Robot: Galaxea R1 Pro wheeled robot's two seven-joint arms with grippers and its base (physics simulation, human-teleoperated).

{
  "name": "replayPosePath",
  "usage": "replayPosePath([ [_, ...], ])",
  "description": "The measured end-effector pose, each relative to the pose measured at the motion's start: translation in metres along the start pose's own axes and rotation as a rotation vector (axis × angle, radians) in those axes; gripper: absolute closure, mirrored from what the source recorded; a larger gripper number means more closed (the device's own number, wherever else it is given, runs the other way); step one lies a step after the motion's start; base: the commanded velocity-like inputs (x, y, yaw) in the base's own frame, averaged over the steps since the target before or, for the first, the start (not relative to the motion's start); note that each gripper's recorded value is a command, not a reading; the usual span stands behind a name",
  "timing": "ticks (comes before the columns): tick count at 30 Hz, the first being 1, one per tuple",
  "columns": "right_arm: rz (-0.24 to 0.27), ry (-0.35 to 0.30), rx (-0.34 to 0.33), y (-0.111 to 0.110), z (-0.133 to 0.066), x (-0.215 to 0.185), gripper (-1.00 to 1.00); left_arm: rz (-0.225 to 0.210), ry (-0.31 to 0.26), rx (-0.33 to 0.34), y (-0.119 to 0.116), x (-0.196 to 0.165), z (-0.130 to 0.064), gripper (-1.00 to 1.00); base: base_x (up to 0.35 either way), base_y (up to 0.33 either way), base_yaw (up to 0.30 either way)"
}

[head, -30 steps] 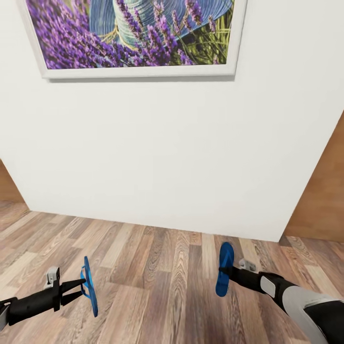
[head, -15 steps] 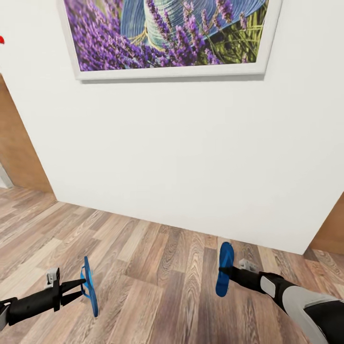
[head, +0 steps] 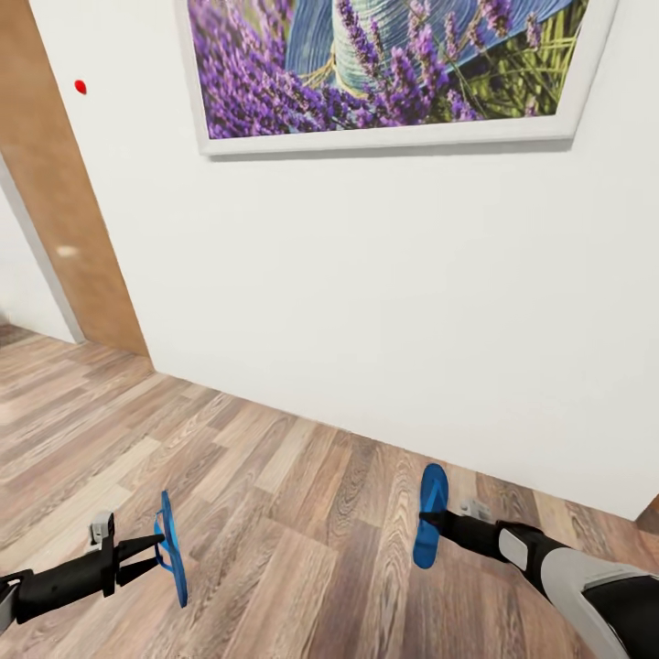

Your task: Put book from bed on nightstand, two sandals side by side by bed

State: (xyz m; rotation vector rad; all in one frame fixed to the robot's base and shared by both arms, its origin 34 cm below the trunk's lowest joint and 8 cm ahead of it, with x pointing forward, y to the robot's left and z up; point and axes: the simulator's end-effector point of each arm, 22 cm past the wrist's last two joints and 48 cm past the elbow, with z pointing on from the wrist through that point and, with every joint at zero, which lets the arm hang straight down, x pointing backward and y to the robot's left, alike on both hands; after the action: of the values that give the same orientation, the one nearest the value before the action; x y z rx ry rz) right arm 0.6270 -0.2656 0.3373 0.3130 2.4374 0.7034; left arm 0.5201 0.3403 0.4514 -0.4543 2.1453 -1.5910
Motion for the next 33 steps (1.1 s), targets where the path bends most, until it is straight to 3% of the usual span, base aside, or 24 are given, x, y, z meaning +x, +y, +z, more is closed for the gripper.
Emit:
replayPosePath([
  [33,-0.001,-0.001,-0.002,0.0012,0.0004,-0.0001,1.00,-0.002,-0.001,-0.001,0.0004,0.0000,-0.0002,1.00,0.013,0.000,0.259],
])
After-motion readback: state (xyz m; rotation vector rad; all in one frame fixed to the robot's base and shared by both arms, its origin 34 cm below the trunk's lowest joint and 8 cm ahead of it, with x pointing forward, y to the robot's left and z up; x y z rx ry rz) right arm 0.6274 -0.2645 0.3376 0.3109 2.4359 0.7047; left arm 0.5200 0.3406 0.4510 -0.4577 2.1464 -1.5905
